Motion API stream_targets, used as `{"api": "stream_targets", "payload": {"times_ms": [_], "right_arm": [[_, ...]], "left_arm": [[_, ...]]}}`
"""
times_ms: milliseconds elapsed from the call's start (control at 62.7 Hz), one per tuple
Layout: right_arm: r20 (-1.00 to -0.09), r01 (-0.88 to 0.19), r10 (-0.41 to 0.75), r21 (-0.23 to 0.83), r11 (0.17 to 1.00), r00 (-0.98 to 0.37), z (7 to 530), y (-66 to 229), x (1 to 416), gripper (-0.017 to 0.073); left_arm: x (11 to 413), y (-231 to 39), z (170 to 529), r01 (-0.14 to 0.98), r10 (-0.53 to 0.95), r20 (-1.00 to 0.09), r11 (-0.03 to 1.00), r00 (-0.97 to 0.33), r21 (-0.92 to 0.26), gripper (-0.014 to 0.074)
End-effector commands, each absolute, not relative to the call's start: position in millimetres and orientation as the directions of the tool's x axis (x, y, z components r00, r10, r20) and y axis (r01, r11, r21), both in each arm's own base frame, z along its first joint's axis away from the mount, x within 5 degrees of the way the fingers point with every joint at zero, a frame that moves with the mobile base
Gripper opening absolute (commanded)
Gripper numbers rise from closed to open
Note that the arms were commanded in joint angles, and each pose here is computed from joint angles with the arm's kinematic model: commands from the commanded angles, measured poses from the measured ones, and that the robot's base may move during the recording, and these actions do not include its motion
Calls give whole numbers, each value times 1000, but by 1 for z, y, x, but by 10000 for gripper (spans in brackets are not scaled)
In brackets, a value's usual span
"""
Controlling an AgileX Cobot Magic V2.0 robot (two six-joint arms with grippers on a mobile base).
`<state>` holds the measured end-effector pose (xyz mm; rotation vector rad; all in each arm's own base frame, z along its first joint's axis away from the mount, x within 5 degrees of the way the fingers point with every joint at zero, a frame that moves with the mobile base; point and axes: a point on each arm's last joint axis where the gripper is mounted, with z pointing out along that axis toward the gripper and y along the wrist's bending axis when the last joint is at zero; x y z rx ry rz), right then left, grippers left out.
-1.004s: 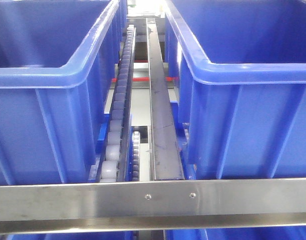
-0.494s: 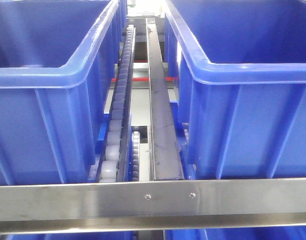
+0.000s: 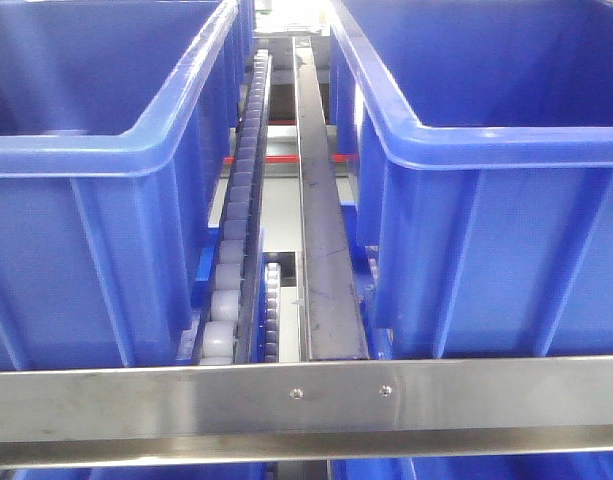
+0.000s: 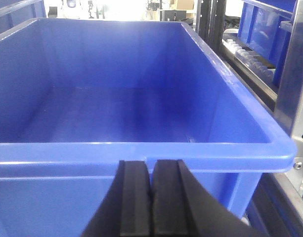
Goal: Pick and sort blue part to right shelf
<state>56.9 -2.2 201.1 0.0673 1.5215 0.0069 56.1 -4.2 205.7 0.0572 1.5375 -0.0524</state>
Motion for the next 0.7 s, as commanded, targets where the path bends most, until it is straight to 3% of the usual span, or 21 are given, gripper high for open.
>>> {"api": "stream_targets", "payload": {"times_ms": [0, 112, 686], "right_arm": [[-983, 39, 31, 39, 999, 182, 218, -3, 53, 48], [-983, 39, 31, 39, 999, 182, 218, -3, 53, 48], [-983, 39, 31, 39, 999, 182, 218, -3, 53, 48]], "left_arm": [[55, -3, 209, 67, -34, -990, 997, 137, -25, 132], [55, -3, 210, 76, -98, -985, 993, 140, -88, 132], [55, -3, 210, 74, -78, -986, 995, 144, -68, 132]]}}
